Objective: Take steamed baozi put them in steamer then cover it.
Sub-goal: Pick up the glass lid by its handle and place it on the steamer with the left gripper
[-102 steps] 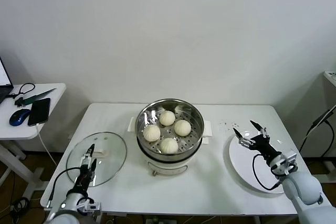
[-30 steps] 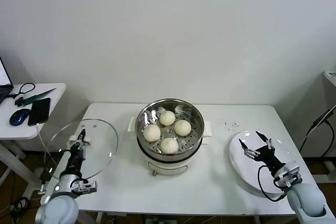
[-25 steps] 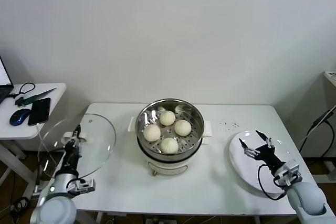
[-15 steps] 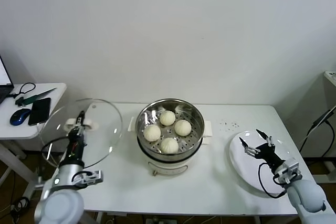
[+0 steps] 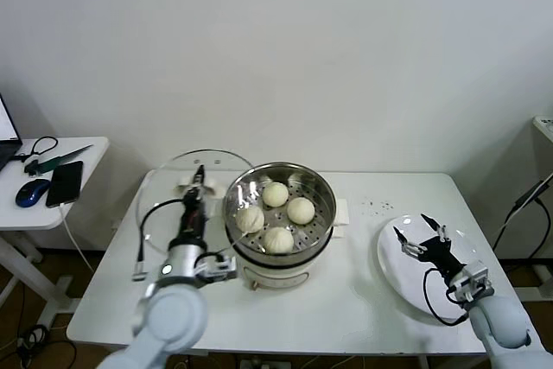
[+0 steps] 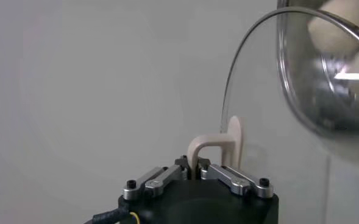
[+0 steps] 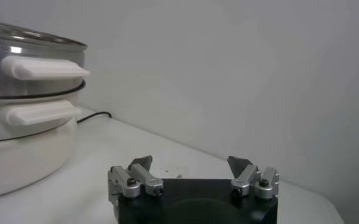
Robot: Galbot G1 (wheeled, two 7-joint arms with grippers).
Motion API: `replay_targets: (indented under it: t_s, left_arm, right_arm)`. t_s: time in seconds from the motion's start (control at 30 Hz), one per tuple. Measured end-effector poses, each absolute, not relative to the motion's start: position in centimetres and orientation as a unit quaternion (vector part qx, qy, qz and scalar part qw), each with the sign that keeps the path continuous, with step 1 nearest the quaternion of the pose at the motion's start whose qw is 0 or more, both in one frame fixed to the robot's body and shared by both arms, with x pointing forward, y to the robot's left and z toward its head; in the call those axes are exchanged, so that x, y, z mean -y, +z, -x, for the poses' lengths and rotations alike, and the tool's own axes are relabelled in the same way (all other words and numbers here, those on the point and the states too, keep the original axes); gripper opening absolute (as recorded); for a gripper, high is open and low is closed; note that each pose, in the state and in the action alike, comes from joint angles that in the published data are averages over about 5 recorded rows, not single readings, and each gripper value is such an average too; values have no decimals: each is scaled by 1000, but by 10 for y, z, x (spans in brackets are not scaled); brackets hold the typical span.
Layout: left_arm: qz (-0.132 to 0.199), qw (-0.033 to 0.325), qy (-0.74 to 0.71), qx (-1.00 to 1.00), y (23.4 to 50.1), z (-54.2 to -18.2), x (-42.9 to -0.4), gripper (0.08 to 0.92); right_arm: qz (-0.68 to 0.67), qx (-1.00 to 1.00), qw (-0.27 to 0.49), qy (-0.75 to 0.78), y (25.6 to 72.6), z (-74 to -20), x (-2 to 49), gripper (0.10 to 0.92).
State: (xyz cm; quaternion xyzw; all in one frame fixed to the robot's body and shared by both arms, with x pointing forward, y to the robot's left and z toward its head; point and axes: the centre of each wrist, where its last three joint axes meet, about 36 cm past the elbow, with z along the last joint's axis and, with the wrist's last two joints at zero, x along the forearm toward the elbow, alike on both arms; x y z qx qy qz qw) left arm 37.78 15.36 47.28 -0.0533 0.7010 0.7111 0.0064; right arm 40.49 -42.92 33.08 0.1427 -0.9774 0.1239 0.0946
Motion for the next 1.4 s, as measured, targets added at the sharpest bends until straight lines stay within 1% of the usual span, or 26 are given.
replay_targets:
  t_s: [0.2,0.43,0.7,0.97,1.4]
  left_arm:
    - [32,6,697,-716,470,-389,-106,159]
    - [18,10,677,-735,471,-405,-54,159]
    - [0,0,666,-746,464,-415,-11,159]
    - [-8,-17,672,-740,452,-422,7,159]
    - [4,-38,689,-724,439,-429,9,159]
  right_arm:
    - [-137,978,96,123,328,-403,433,823]
    - [-131,979,98,122,325,-398,438,823]
    - [-125,980,100,122,321,-391,446,823]
    - [-123,980,100,121,320,-390,448,823]
    - [-123,980,101,121,318,-389,449,823]
